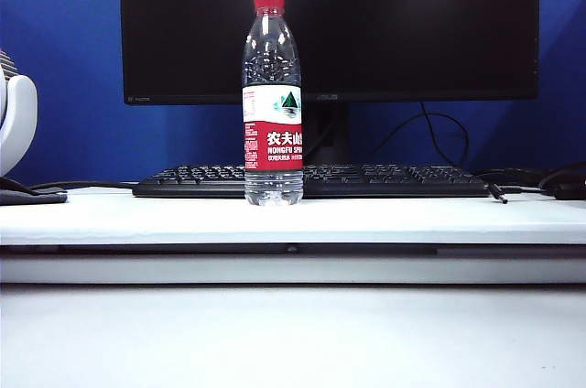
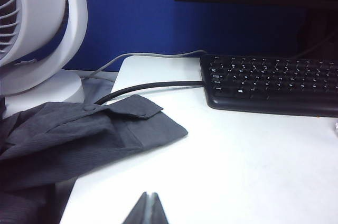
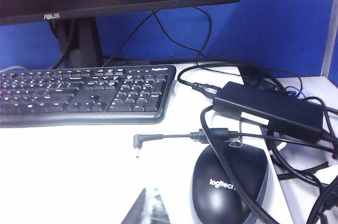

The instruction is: Unscrew the cap from the plastic bottle on the table.

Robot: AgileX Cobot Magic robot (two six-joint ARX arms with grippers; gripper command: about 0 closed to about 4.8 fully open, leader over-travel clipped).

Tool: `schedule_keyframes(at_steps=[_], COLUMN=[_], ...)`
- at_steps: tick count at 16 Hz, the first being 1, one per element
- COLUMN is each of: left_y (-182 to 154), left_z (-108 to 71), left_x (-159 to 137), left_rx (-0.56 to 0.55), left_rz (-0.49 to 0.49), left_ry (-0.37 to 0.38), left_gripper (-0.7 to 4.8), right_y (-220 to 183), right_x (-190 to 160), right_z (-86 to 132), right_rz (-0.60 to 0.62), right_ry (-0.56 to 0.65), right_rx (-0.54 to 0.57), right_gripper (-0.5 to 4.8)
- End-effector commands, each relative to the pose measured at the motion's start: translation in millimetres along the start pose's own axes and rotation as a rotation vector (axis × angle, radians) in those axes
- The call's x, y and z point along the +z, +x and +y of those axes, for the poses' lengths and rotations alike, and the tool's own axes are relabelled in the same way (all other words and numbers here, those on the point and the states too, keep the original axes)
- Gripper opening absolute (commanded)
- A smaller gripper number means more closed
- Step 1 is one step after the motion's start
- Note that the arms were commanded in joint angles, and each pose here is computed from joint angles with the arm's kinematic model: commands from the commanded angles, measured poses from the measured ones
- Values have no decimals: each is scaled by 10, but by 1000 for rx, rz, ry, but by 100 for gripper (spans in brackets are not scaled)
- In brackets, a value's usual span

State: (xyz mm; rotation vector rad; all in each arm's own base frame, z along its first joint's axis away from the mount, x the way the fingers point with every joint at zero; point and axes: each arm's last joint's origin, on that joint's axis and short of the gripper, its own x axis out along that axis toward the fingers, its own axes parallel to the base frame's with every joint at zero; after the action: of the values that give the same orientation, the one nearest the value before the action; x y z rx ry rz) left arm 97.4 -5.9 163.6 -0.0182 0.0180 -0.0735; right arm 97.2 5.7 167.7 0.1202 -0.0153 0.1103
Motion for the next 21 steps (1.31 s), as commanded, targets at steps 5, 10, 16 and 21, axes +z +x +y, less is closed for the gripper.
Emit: schedule_keyframes(at_steps=[5,10,16,21], left_y=[-2,-177,342,1547], left_z=[0,-46,-152,-268], left_x=[24,567,1438,954], left_rx=[-4,-253,-522,-816], left_rz=[-23,-560,-395,-209], left_ry=[-2,-382,-78,-49], left_gripper=[-5,-6,-5,136], right_y=[3,-70,-43,492], right_x=[-11,379,1416,1889], right_z=[-17,30,187,391], right_rz=[-14,-335,-457,-139], right_ry=[39,184,206,144], right_rx=[-53,-2,153,639], right_gripper=[-6,-6,-6,-6])
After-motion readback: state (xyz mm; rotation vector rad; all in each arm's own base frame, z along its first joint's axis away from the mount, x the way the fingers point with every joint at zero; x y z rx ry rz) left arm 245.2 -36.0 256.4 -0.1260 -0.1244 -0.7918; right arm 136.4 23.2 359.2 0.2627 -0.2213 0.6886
